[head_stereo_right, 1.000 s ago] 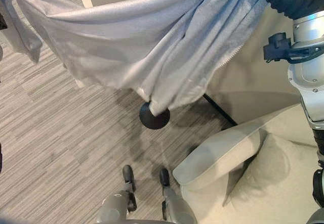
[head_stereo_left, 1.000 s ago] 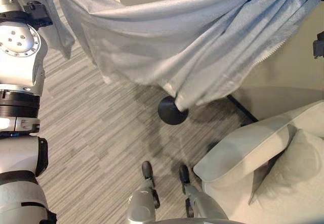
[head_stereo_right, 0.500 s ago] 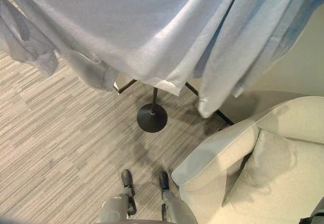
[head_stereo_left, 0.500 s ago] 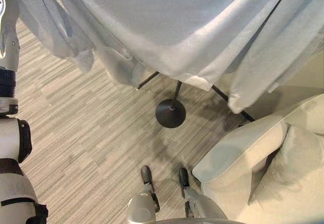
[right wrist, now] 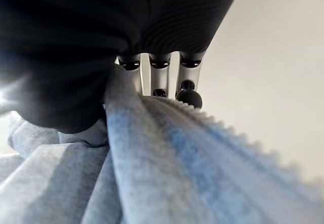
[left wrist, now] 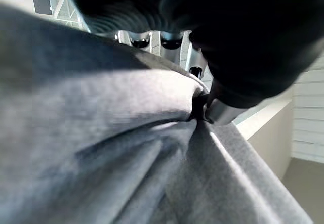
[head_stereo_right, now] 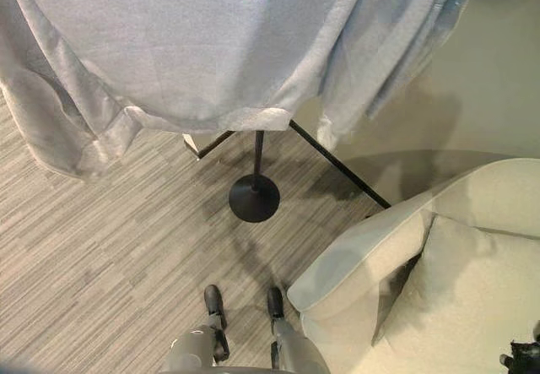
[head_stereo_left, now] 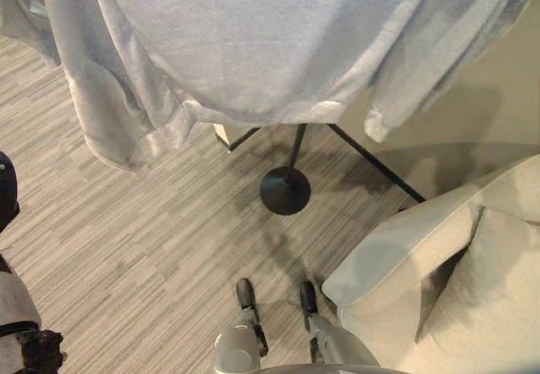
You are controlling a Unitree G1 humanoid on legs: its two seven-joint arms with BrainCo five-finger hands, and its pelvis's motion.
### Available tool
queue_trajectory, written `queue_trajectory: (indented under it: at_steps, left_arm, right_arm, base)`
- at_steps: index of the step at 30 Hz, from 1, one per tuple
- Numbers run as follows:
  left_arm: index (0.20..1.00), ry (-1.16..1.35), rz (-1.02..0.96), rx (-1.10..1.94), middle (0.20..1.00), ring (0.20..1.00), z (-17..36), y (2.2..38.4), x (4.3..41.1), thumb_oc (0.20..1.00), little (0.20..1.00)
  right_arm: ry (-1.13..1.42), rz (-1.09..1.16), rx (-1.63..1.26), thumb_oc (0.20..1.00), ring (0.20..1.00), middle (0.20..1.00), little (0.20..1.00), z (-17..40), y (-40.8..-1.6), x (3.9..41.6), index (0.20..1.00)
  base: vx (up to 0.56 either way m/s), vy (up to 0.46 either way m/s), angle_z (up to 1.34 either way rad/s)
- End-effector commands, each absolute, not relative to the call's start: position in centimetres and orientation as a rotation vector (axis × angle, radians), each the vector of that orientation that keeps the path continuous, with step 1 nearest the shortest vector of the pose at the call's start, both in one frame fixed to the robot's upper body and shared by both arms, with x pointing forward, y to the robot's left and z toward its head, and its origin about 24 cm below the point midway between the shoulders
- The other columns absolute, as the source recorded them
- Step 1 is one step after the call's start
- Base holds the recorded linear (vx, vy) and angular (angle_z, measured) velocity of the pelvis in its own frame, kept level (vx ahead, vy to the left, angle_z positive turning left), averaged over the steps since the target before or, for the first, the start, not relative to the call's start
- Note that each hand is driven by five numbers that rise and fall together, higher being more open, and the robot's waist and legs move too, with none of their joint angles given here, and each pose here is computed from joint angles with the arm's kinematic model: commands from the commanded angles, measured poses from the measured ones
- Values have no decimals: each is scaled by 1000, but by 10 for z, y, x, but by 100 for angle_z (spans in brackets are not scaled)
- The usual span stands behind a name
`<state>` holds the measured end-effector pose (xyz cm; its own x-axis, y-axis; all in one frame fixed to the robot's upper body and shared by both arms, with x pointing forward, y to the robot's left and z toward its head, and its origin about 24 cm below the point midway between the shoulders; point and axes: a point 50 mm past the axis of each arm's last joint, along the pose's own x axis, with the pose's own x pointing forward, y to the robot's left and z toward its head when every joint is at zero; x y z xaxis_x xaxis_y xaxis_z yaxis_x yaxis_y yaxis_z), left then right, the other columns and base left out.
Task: Hang the clothes on the sofa on the clothes rack.
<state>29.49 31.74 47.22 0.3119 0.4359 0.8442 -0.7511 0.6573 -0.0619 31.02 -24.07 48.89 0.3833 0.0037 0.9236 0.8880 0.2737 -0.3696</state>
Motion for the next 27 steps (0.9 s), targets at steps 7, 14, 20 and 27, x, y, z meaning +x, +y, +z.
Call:
queue_trajectory:
  at_steps: [7,14,20,27]
  left_arm:
    - [200,-916,791,644,200,200,478,280,318,200,200]
    - [200,-792,778,703,200,200,444,284,341,200,200]
    - [200,-709,781,641,200,200,394,304,351,200,200]
    - [200,-650,666,555,200,200,325,294,365,200,200]
  right_arm:
    - [-800,-916,-1075,200,200,200,200,492,-275,314,200]
    - [-656,-811,-1087,200,200,200,200,425,-287,348,200]
    - [-720,-608,-971,200,200,200,200,345,-268,357,200]
    - [-649,-421,-786,200,200,200,200,241,-264,335,200]
  base:
    - [-23,4,-10]
    - [-21,-7,-7]
    - [-2,23,-30]
    - [4,1,-8]
